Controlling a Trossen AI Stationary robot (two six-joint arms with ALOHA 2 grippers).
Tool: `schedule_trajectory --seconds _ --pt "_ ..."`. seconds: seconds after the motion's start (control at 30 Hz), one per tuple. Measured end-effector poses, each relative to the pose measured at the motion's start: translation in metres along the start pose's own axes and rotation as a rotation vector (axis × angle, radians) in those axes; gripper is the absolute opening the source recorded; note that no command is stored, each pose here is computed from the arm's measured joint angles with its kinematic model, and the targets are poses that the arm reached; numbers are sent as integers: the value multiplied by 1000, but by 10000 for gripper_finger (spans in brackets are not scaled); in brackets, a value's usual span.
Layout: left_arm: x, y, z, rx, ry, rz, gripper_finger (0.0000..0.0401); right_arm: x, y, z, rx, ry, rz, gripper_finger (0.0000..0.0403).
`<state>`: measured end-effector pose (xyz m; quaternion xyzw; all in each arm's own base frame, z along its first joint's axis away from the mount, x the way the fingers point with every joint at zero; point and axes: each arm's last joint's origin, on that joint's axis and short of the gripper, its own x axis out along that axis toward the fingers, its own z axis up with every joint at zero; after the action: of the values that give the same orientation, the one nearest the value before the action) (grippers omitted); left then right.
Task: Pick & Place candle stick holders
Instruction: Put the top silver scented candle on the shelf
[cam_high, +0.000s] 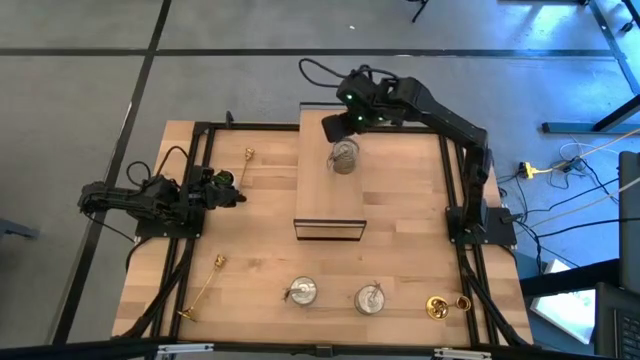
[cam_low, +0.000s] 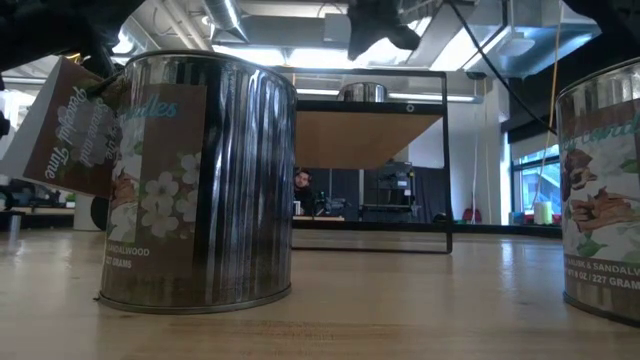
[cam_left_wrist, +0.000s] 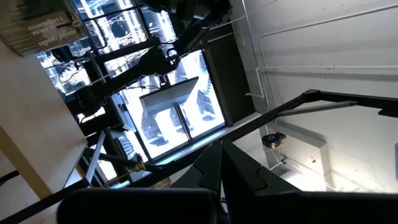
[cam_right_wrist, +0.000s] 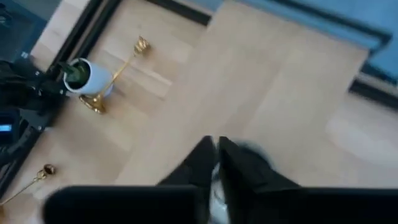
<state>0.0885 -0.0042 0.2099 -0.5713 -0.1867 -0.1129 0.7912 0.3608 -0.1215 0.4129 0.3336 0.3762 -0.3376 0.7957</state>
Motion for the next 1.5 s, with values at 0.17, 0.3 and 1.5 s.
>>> schedule_trajectory --seconds 0.17,0.3,1.5 --pt "0 0 0 0 0 0 2 14 2 -1 -34 21 -33 4" --pt "0 0 0 3 0 0 2 32 3 -3 -44 67 -73 3" --pt "0 0 0 17 0 -1 2 50 2 -21 -87 247 -183 0"
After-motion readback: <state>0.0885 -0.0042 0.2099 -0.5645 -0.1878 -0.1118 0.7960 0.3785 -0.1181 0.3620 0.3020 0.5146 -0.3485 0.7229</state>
